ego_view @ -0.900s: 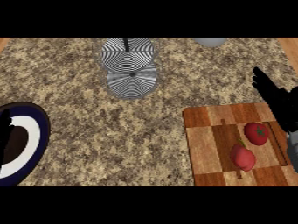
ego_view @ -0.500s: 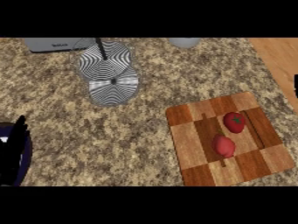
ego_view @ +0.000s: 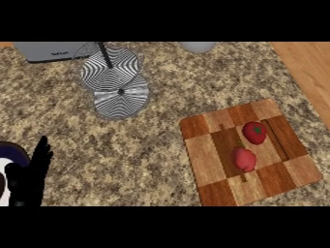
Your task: Pick the bell pepper from the cutting board and place it in the tiered basket
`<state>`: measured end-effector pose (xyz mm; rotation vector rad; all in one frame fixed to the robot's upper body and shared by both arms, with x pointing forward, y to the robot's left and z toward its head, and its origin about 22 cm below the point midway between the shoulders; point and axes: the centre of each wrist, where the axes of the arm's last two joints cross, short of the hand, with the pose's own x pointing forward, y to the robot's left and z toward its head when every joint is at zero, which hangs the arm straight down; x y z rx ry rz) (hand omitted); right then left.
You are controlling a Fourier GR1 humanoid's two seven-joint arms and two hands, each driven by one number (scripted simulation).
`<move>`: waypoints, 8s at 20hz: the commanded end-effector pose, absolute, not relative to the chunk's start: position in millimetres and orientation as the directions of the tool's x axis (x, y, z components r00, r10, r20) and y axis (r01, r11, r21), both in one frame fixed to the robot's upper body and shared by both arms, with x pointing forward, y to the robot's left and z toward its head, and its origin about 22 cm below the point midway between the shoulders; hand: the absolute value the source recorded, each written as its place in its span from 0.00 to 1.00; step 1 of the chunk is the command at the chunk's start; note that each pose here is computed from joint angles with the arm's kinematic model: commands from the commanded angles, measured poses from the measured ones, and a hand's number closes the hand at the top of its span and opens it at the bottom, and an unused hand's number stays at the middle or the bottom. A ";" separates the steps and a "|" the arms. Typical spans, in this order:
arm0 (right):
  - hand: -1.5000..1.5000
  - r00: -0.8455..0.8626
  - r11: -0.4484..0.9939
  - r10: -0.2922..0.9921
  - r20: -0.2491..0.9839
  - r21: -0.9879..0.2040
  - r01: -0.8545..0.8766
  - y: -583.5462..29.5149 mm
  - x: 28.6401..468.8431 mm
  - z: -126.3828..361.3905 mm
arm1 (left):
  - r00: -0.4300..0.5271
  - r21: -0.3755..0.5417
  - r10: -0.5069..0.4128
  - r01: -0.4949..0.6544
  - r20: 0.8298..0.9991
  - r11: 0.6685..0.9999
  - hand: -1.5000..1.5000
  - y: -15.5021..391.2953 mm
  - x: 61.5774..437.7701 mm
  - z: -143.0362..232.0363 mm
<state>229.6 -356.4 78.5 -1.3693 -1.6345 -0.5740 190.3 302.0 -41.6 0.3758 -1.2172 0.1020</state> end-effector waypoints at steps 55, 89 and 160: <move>0.00 0.993 0.199 0.086 0.078 -0.978 0.059 -228.2 226.5 24.7 | 0.262 0.198 -0.162 -0.116 0.951 0.973 0.50 243.9 218.4 -49.4; 1.00 0.992 0.238 0.124 0.010 -0.971 -0.020 -217.6 255.4 0.4 | 0.266 0.191 -0.153 -0.120 0.952 0.974 0.50 243.3 218.3 -45.8; 1.00 -0.151 0.575 0.810 0.567 -0.818 0.014 -40.7 450.7 206.7 | 0.257 0.187 -0.160 -0.085 0.953 0.979 0.50 234.0 220.7 -61.0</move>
